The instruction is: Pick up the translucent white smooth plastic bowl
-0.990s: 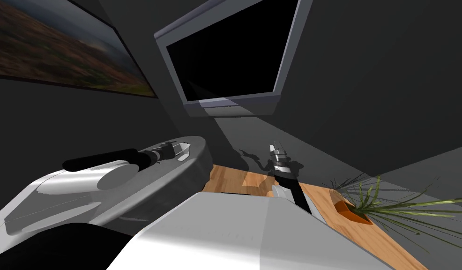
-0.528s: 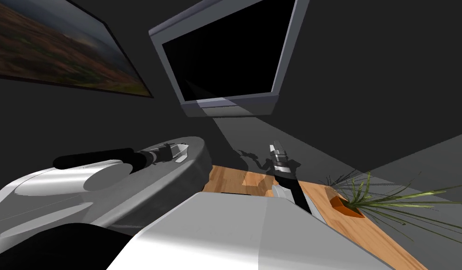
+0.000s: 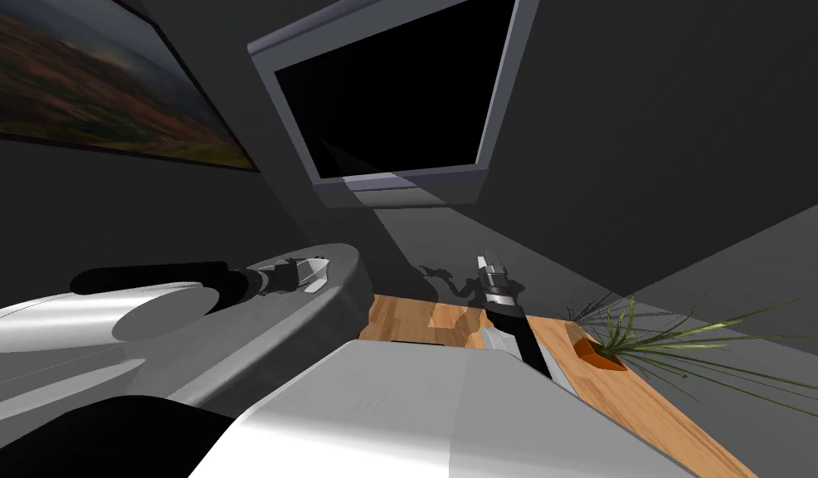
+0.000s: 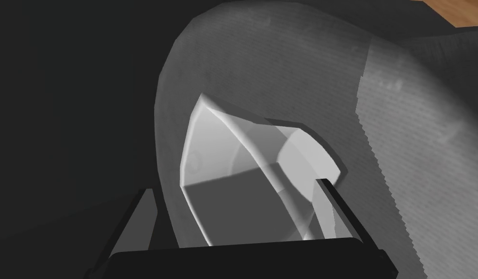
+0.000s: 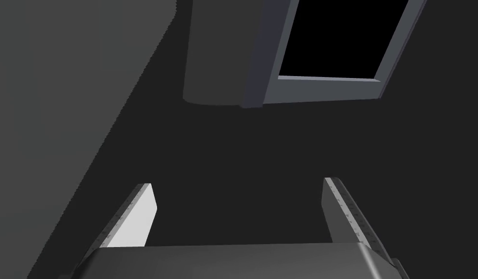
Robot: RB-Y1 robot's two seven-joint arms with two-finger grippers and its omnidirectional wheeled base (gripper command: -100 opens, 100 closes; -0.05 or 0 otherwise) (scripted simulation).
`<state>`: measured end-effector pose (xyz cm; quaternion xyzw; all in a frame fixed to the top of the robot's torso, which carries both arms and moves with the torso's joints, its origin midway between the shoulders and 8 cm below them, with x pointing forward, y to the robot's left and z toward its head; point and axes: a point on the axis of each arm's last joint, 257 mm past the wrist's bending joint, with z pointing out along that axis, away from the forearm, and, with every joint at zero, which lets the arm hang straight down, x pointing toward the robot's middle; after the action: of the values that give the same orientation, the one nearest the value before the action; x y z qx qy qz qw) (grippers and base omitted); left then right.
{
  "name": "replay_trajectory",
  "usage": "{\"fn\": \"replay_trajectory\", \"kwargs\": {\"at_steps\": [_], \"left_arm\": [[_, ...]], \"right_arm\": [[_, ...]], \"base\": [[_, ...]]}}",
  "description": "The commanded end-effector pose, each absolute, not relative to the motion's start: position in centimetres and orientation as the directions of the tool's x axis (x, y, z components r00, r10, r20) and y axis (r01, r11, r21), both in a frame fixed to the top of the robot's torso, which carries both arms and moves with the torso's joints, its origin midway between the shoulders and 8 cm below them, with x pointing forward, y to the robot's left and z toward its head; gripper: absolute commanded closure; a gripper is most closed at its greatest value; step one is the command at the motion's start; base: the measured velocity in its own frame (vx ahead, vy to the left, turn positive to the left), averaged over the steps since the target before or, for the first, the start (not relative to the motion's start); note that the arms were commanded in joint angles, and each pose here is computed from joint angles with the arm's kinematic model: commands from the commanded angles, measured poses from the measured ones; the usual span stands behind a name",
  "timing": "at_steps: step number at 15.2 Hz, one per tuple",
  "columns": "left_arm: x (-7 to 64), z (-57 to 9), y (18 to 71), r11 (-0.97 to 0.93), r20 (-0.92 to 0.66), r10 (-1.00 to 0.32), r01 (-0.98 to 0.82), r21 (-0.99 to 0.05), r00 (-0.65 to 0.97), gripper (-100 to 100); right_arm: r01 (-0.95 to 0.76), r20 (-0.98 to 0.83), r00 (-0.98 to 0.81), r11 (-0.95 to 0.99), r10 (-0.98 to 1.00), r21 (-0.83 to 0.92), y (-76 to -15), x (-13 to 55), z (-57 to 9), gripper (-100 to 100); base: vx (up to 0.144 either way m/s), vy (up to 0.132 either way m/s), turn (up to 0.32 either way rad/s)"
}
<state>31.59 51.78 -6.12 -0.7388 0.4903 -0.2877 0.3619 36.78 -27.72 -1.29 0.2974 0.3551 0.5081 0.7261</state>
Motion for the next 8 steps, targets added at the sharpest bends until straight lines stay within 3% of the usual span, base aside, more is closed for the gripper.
{"fn": "replay_trajectory", "kwargs": {"at_steps": [1,8], "left_arm": [[30.8,-6.7,51.9,-0.27,0.065,-0.929,-0.546,-0.793,0.364,-100],[28.6,-7.5,52.1,-0.305,0.056,-0.918,-0.61,-0.731,0.393,-100]], "right_arm": [[-0.527,-0.213,0.231,0.307,0.949,0.793,-27.7,36.8,-1.3,0],[-0.527,-0.213,0.231,0.307,0.949,0.793,-27.7,36.8,-1.3,0]], "base": [[0.009,0.02,-0.051],[0.013,0.022,-0.058]]}}
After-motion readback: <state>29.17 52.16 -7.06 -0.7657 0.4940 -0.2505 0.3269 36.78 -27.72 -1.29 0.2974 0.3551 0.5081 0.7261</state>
